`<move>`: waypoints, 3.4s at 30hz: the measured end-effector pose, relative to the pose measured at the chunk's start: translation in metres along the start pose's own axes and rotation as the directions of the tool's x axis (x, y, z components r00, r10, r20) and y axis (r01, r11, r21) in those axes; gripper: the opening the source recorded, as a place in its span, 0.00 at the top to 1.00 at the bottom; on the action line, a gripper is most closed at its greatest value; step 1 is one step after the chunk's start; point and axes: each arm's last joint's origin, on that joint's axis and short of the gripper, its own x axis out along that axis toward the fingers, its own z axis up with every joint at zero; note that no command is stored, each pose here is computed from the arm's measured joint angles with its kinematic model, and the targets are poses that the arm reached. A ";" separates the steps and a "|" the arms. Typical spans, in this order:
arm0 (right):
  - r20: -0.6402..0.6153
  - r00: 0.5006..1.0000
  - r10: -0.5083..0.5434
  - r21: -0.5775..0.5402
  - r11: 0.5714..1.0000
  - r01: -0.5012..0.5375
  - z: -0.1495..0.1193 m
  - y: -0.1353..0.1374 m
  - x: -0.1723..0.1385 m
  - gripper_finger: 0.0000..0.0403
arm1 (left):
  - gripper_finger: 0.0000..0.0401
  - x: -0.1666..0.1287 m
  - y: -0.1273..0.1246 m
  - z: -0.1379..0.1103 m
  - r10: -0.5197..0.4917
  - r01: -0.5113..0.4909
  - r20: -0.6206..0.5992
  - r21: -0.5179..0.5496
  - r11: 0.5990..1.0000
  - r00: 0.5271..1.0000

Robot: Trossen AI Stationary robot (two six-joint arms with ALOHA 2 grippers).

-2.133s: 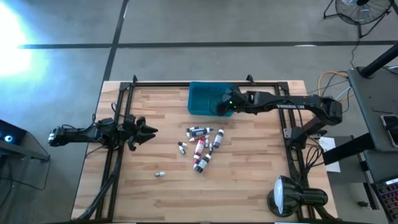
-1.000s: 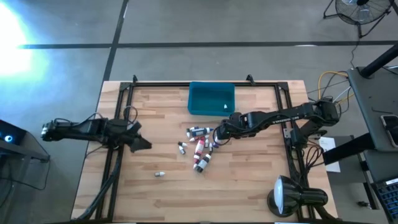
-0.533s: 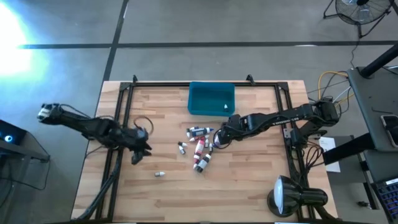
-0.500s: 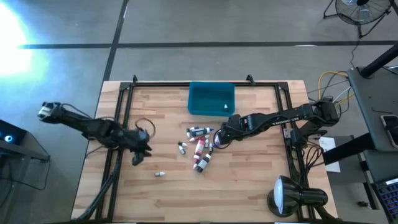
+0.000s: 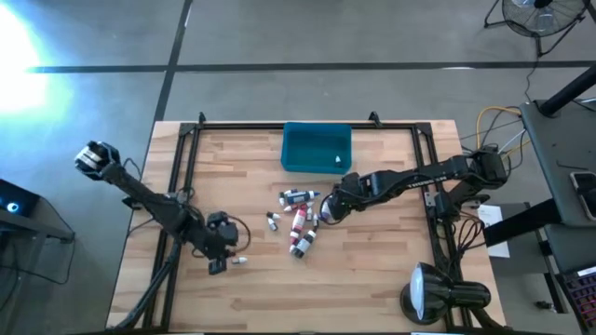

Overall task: Pick & Place food coloring
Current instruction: Put the small brown food coloring bottle into the blue bin, then put the large purple food coloring bottle into the blue bin

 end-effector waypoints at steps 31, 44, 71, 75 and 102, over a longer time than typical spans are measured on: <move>0.086 0.996 -0.034 -0.185 0.981 0.049 0.000 -0.005 0.005 0.42 | 0.90 0.061 -0.020 0.005 0.145 -0.131 -0.204 0.079 0.988 0.968; 0.472 0.876 0.104 -0.106 0.992 -0.060 0.023 -0.004 -0.061 0.47 | 0.94 0.001 0.055 0.082 0.329 -0.320 0.055 -0.130 0.939 0.943; 0.623 0.780 0.054 0.054 0.992 -0.112 0.044 -0.031 -0.095 0.47 | 0.60 -0.031 0.262 0.256 0.418 -0.348 0.296 -0.263 0.900 0.859; 0.601 0.797 0.059 0.052 0.992 -0.112 0.045 -0.032 -0.092 0.47 | 0.58 -0.047 0.252 0.255 0.409 -0.367 0.282 -0.189 0.911 0.868; 0.069 0.998 0.013 0.209 0.978 -0.027 0.066 -0.011 0.031 0.48 | 0.58 -0.055 0.170 0.091 0.318 -0.157 0.246 -0.510 0.846 0.916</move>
